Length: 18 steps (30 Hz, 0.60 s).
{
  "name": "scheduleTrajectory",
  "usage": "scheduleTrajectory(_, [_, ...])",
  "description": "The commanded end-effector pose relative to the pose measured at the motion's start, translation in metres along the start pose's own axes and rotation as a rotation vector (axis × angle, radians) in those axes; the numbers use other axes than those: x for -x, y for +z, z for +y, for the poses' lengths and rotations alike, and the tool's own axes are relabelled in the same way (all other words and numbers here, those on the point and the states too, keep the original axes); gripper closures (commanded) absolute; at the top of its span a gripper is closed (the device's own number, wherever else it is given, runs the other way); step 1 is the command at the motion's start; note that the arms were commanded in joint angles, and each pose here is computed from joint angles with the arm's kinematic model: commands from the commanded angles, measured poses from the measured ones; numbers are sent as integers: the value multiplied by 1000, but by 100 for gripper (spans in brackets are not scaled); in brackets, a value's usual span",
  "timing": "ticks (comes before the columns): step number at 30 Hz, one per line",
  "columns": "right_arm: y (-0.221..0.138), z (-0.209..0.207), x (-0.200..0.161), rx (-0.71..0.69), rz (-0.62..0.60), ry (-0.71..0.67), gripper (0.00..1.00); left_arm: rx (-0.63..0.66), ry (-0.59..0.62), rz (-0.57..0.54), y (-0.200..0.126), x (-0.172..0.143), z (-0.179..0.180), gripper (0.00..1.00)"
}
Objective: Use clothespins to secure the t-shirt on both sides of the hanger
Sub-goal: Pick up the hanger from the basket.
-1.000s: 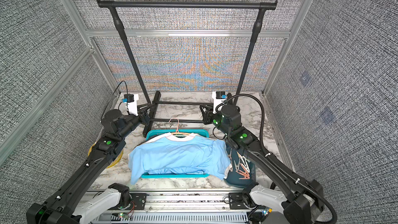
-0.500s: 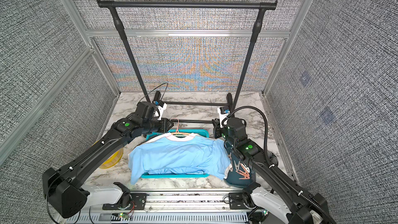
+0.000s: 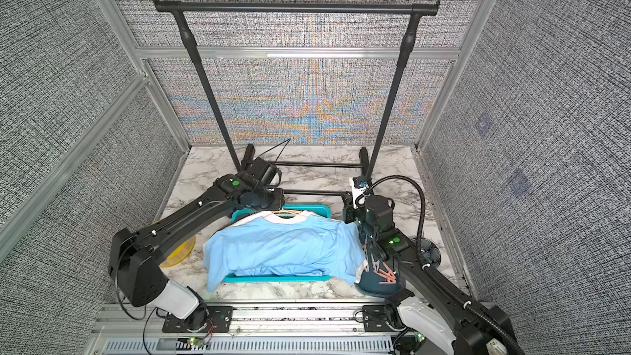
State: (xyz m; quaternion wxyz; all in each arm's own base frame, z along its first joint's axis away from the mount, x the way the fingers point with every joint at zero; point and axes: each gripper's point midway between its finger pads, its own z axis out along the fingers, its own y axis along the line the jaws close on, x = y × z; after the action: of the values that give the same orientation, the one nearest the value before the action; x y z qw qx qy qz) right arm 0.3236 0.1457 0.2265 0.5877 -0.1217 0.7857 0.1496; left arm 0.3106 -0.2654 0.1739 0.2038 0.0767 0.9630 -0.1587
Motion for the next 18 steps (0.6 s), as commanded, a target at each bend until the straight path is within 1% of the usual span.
scheduleTrajectory(1, [-3,-12,12,-56,-43,-10,100,83,47,47,9,2,9,71])
scheduleTrajectory(3, [-3,-13,11,-52,-48,2,100,110,59,75,18,4,10,73])
scheduleTrajectory(4, [-4,-12,11,-46,-50,2,100,114,72,84,22,6,8,78])
scheduleTrajectory(5, [-4,-11,11,-42,-49,2,100,120,78,92,26,7,8,79])
scheduleTrajectory(6, [-4,-11,10,-42,-46,2,100,125,84,95,29,9,8,82])
scheduleTrajectory(7, [-4,-12,10,-44,-47,1,100,131,90,100,31,10,8,82])
scheduleTrajectory(12, [-3,-11,8,-35,-43,0,100,182,101,67,31,19,15,82])
scheduleTrajectory(16, [-2,-11,7,-32,-43,11,100,246,104,26,23,25,25,76])
scheduleTrajectory(18, [-2,-12,7,-38,-44,18,100,237,108,21,25,25,24,74])
